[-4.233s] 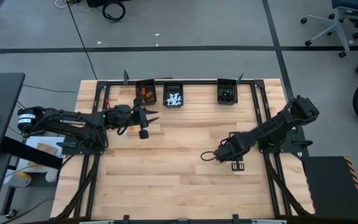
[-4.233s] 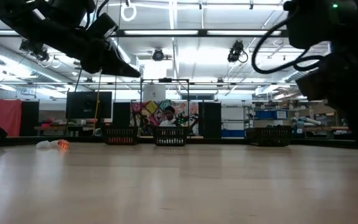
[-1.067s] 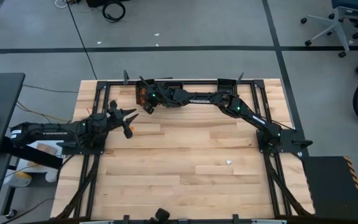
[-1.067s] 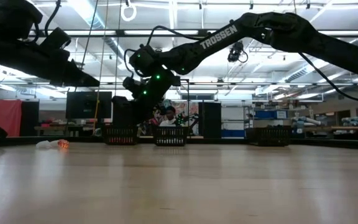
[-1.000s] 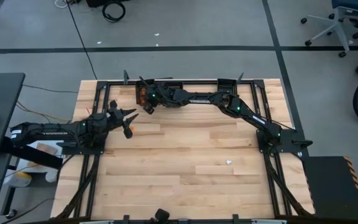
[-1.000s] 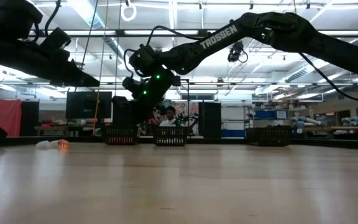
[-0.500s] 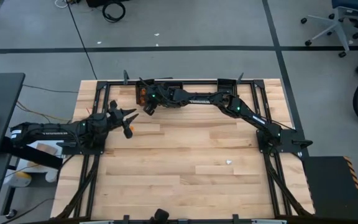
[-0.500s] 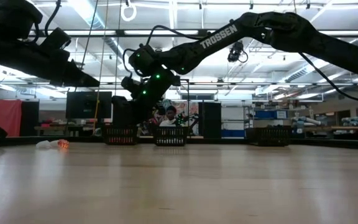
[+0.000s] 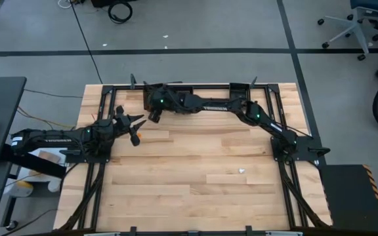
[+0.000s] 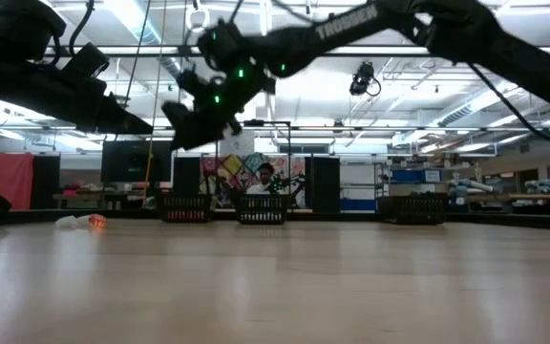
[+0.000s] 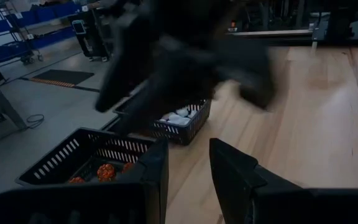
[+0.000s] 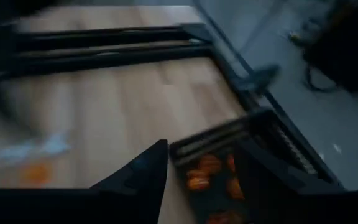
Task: Sort Halloween decoration
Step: Put the orange pumpkin toy into the left black bin
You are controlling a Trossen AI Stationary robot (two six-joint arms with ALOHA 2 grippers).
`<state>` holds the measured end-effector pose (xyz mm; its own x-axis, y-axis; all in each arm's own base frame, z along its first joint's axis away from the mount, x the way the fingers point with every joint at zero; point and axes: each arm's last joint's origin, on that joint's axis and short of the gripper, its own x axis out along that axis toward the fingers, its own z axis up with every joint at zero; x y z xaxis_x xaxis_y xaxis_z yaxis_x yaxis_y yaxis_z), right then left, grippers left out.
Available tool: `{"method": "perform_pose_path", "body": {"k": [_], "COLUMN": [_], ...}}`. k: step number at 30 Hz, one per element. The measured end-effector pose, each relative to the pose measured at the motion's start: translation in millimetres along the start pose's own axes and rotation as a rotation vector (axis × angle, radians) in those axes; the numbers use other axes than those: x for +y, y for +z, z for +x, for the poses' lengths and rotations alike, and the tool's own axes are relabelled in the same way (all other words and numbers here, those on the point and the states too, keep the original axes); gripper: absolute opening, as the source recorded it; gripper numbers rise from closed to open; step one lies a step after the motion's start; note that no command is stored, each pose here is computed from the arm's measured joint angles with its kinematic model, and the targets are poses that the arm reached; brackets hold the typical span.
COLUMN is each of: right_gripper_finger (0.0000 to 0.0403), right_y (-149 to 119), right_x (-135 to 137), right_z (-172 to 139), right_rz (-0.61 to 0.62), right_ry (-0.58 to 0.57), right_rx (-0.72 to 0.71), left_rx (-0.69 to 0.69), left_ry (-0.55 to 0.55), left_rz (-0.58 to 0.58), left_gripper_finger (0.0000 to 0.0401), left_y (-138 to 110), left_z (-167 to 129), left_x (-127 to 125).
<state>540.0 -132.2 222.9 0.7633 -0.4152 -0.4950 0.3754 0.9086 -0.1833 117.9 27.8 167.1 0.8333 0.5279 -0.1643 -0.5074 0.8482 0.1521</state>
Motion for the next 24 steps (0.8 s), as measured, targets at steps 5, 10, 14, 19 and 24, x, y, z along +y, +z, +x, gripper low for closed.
{"method": "perform_pose_path", "body": {"k": [5,10,14,19,24], "right_gripper_finger": [0.0183,0.0177,0.0176,0.0176,0.0176], "right_y": [-4.3,-20.0,-42.6,-57.9,-78.6], "right_x": [39.9,73.9,87.5,89.0,81.7], "right_z": [-14.5,-16.8,-13.4,-27.9,-61.1], "right_rz": [-0.129,-0.178,-0.169,-0.190,-0.200], "right_ry": [0.076,0.143,0.170,0.179,0.186], "right_rx": [0.008,-0.023,-0.020,0.036,0.095], "left_rx": [0.001,0.008,0.010,0.045,0.058], "left_ry": [0.000,0.000,0.000,-0.017,-0.116], "left_rz": [-0.017,-0.058,-0.099,-0.101,-0.100], "left_gripper_finger": [0.0096,0.0096,0.0096,0.0096,0.0096], "left_y": [-0.1,-0.8,-1.0,-4.6,-5.7], "left_z": [0.0,0.1,0.1,0.0,-0.3], "left_x": [0.0,-0.1,-0.1,-0.9,-3.9]}}
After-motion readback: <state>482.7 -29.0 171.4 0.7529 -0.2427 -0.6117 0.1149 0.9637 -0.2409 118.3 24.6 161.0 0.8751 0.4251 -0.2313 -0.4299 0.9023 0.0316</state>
